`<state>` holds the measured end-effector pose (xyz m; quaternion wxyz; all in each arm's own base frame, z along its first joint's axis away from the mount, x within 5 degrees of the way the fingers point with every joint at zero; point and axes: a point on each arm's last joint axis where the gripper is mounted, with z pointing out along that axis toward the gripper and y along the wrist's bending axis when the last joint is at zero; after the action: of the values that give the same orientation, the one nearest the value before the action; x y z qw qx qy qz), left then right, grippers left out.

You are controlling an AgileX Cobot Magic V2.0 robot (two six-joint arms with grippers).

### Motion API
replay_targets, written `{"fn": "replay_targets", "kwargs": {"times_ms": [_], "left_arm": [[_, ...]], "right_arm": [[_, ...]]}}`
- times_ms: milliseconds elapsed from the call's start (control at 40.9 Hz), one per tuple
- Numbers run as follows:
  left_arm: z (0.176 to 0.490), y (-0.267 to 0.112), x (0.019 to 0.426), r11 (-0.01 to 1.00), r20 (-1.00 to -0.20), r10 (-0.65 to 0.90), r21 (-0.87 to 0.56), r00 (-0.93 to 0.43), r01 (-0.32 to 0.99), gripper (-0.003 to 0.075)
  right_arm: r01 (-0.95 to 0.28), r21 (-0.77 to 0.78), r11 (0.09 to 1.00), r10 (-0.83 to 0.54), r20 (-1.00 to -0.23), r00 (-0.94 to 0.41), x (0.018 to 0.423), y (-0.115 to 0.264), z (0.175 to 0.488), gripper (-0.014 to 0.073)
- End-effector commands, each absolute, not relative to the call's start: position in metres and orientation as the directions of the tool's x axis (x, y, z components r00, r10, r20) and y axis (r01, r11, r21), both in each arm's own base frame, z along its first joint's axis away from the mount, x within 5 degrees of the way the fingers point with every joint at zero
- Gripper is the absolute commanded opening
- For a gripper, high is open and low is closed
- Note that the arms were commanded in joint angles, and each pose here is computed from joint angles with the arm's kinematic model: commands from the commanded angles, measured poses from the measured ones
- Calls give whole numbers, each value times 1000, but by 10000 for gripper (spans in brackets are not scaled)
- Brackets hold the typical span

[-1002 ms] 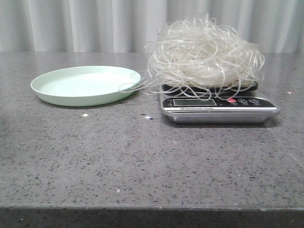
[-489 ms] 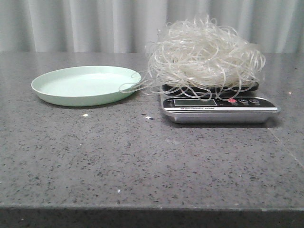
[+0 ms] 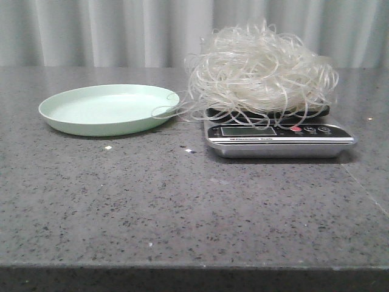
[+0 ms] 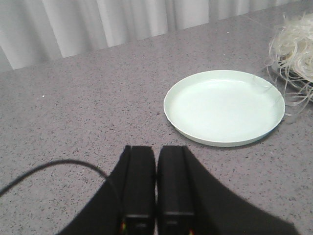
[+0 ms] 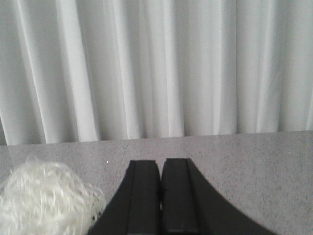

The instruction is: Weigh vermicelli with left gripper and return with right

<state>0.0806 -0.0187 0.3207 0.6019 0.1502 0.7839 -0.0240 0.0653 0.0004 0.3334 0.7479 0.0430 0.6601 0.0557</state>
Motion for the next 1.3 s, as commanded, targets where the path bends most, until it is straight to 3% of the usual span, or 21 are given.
{"fn": "replay_targets", "kwargs": {"times_ms": [0, 220, 342, 415, 562, 709, 1002, 1271], "left_arm": [[336, -19, 82, 957, -974, 179, 140, -138, 253, 137], [336, -19, 82, 957, -974, 179, 140, -138, 253, 137], [336, -19, 82, 957, -974, 179, 140, -138, 253, 137], [336, -19, 82, 957, -974, 179, 140, -138, 253, 137], [336, -19, 82, 957, -974, 179, 140, -138, 253, 137], [336, -19, 82, 957, -974, 179, 140, -138, 253, 137], [336, -19, 82, 957, -974, 179, 140, -138, 253, 137], [336, -19, 82, 957, -974, 179, 140, -138, 253, 137]], "right_arm": [[-44, 128, 991, 134, -973, 190, 78, 1, 381, 150], [-152, 130, 980, 152, -978, 144, 121, 16, 451, 150], [-244, 117, 963, 142, -986, 90, 144, 35, 470, 159], [-304, 90, 948, 112, -992, 56, 154, 49, 477, 221], [-379, 20, 925, 7, -999, -36, 178, 75, 471, 459], [-401, 15, 916, -62, -982, -179, 201, 92, 453, 615], [-448, -109, 887, -283, -896, -342, 237, 111, 413, 619], [-460, -109, 881, -327, -843, -427, 265, 124, 382, 619]]}}
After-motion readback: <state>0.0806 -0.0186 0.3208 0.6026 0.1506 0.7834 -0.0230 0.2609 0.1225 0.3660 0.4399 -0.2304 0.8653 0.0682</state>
